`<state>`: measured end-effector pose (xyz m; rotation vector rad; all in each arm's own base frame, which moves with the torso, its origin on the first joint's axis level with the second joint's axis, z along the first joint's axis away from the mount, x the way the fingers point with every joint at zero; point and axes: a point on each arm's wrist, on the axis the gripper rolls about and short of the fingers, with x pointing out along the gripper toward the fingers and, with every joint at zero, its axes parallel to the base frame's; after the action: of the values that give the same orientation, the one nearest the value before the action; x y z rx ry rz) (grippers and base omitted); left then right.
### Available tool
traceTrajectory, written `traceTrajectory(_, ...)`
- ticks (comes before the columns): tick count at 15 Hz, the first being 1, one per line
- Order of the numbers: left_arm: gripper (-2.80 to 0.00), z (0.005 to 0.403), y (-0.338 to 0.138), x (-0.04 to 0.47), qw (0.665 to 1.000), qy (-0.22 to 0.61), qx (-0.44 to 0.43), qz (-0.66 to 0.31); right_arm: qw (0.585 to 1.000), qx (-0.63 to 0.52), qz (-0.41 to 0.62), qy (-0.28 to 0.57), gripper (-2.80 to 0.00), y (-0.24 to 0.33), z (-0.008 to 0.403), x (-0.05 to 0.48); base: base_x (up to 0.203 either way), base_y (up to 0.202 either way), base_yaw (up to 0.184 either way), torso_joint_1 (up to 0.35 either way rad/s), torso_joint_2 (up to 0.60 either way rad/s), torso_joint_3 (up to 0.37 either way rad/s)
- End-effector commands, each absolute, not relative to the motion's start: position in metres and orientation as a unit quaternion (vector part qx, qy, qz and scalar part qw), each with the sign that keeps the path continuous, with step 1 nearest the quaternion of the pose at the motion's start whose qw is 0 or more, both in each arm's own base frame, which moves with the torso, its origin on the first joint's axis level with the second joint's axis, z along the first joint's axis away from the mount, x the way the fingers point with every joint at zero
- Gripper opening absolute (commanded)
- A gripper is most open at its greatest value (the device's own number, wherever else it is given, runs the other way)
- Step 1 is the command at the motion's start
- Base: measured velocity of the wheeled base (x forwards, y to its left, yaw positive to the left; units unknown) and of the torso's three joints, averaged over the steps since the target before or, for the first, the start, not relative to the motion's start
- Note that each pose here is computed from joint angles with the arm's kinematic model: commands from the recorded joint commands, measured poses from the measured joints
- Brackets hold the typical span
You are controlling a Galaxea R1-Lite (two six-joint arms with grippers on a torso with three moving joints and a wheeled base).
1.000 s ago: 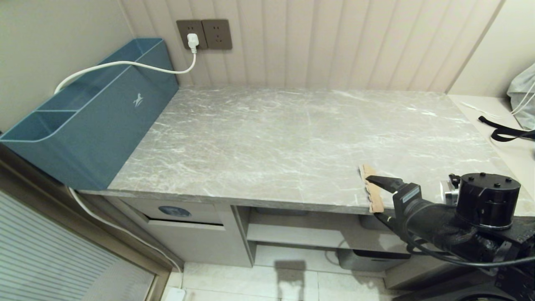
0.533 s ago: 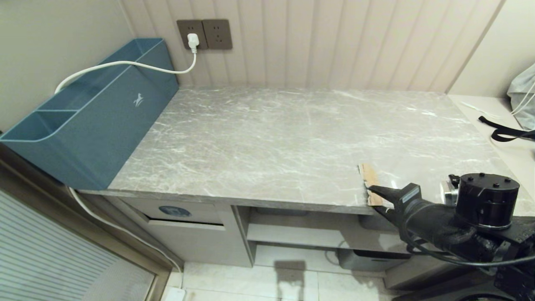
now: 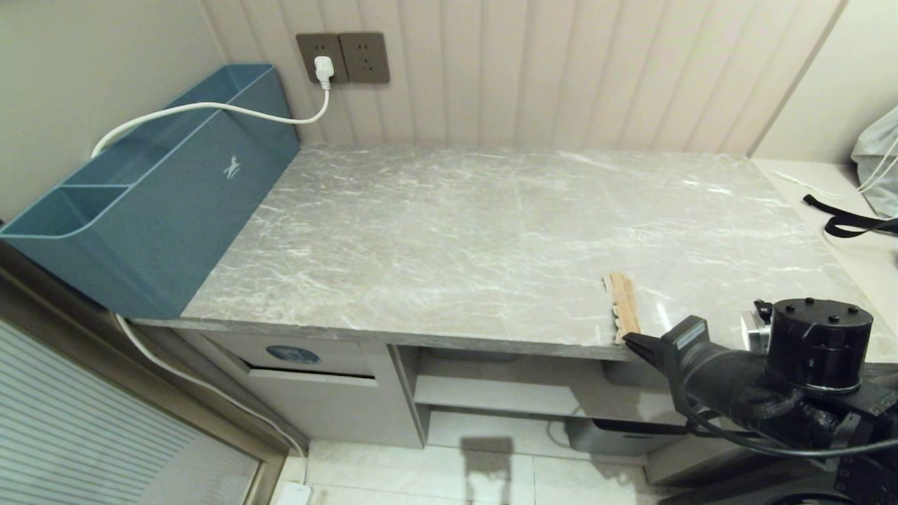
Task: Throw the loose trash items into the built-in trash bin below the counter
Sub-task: Pick up the garbage
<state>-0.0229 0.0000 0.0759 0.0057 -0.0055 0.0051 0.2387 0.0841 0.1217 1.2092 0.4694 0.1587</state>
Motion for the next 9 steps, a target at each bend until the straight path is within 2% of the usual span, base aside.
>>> traceTrajectory(1,-2.80,0.075,0.000,-0.023,1.000,-0.002,0.003,0.002,0.793,0.566,0.082,0.209,-2.80,0.083,0.128,0.235,0.000,0.000,0.000,0.000,0.00,0.000)
traceTrajectory(4,-2.80,0.075,0.000,-0.023,1.000,-0.002,0.003,0.003,0.804,0.549,0.147,0.176,-2.80,0.086,0.156,0.215,0.000,0.000,0.000,0.000,0.00,0.000)
traceTrajectory(7,-2.80,0.075,0.000,-0.023,1.000,-0.002,0.003,0.003,0.835,0.432,0.277,0.197,-2.80,0.108,0.163,0.187,0.000,0.000,0.000,0.000,0.00,0.000)
traceTrajectory(9,-2.80,0.075,0.000,-0.023,1.000,-0.002,0.003,0.002,0.833,0.402,0.325,0.199,-2.80,0.124,0.168,0.180,0.000,0.000,0.000,0.000,0.00,0.000)
